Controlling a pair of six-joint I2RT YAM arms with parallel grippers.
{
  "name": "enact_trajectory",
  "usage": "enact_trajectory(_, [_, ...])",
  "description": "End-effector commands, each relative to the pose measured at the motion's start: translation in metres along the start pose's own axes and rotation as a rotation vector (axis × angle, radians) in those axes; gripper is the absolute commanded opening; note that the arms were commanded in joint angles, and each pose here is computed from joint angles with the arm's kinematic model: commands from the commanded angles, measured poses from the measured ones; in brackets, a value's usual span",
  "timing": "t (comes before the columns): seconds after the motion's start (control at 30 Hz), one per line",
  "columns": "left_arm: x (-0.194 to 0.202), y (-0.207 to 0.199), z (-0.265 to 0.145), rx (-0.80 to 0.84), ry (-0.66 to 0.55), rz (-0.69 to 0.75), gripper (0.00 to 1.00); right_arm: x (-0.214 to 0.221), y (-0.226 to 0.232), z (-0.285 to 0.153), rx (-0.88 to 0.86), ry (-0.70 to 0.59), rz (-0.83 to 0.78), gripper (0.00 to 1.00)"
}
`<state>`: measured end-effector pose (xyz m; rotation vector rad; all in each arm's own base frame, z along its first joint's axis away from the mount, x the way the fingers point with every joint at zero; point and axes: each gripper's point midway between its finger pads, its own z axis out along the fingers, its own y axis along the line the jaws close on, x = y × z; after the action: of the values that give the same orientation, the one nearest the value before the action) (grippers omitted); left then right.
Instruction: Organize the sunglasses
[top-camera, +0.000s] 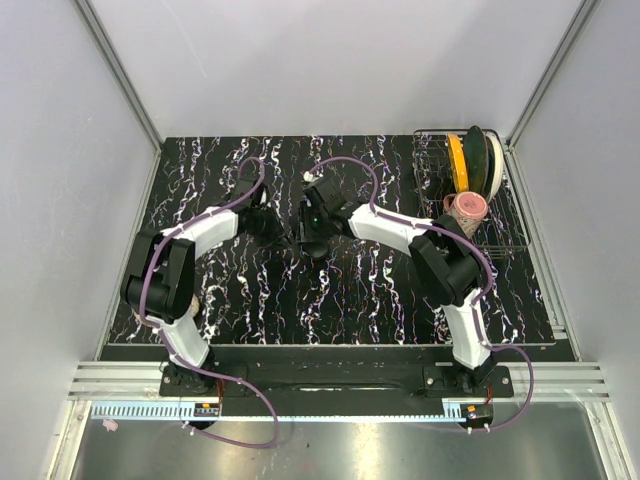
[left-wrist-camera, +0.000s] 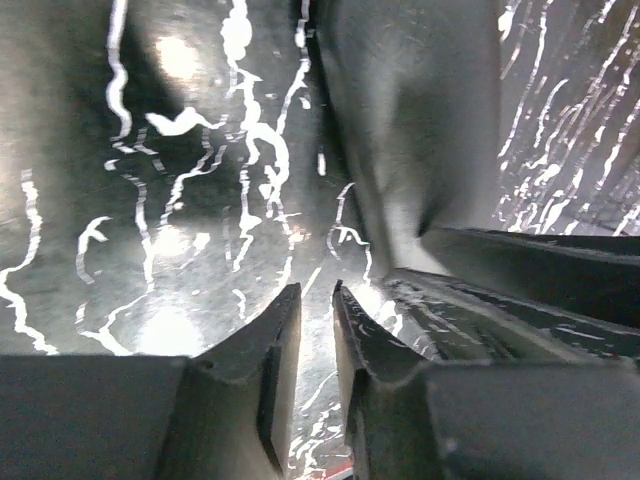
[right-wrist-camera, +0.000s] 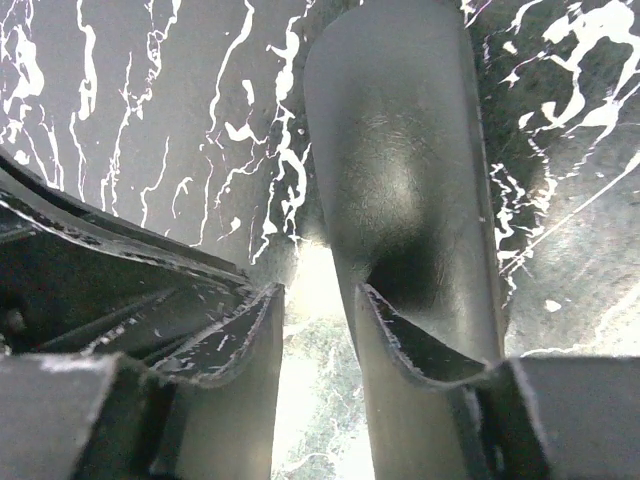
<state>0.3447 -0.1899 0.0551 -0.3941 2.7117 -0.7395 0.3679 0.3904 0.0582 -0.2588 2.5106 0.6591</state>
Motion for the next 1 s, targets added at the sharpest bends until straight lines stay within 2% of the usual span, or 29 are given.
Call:
enact_trajectory(0.0, [-0.024, 0.008, -0.029, -0.071, -0.141, 0.015, 0.28, -0.032, -0.007, -0.027, 0.060, -0.090, -0.082, 0.49])
enact_trajectory(0.07, [-0.031, 0.017, -0.036, -0.119, -0.184, 0.009, 0.34, -0.044, -0.006, -0.037, 0.071, -0.129, -0.120, 0.64])
enact_trajectory(0.1, [-0.034, 0.020, -0.043, -0.138, -0.213, 0.015, 0.43, -0.048, -0.010, -0.039, 0.093, -0.144, -0.163, 0.76])
enact_trajectory(0.17, [-0.038, 0.025, -0.050, -0.161, -0.241, 0.015, 0.48, -0.053, -0.014, -0.040, 0.115, -0.150, -0.213, 0.83])
enact_trajectory(0.2, [-0.041, 0.027, -0.055, -0.173, -0.265, 0.016, 0.54, -0.054, -0.017, -0.040, 0.130, -0.145, -0.258, 0.92])
enact_trajectory(0.27, [-0.042, 0.030, -0.060, -0.180, -0.278, 0.021, 0.58, -0.052, -0.020, -0.035, 0.136, -0.125, -0.311, 0.97])
enact_trajectory(0.47, [-0.042, 0.044, -0.068, -0.201, -0.298, 0.013, 0.65, -0.039, -0.021, -0.021, 0.069, -0.032, -0.558, 0.99])
enact_trajectory(0.63, [-0.037, 0.058, -0.066, -0.207, -0.279, -0.008, 0.66, -0.056, -0.024, -0.018, 0.127, -0.063, -0.549, 0.98])
enact_trajectory(0.7, [-0.036, 0.056, -0.064, -0.184, -0.271, -0.014, 0.66, -0.067, -0.024, -0.020, 0.161, -0.092, -0.506, 0.98])
enact_trajectory(0.83, [-0.036, 0.050, -0.060, -0.153, -0.246, -0.016, 0.66, -0.071, -0.035, -0.026, 0.280, -0.111, -0.316, 0.98])
enact_trajectory(0.9, [-0.039, 0.047, -0.057, -0.141, -0.237, -0.022, 0.66, -0.073, -0.039, -0.030, 0.334, -0.137, -0.155, 0.97])
enact_trajectory(0.97, [-0.042, 0.044, -0.053, -0.133, -0.228, -0.027, 0.66, -0.060, -0.037, -0.029, 0.331, -0.101, -0.032, 0.93])
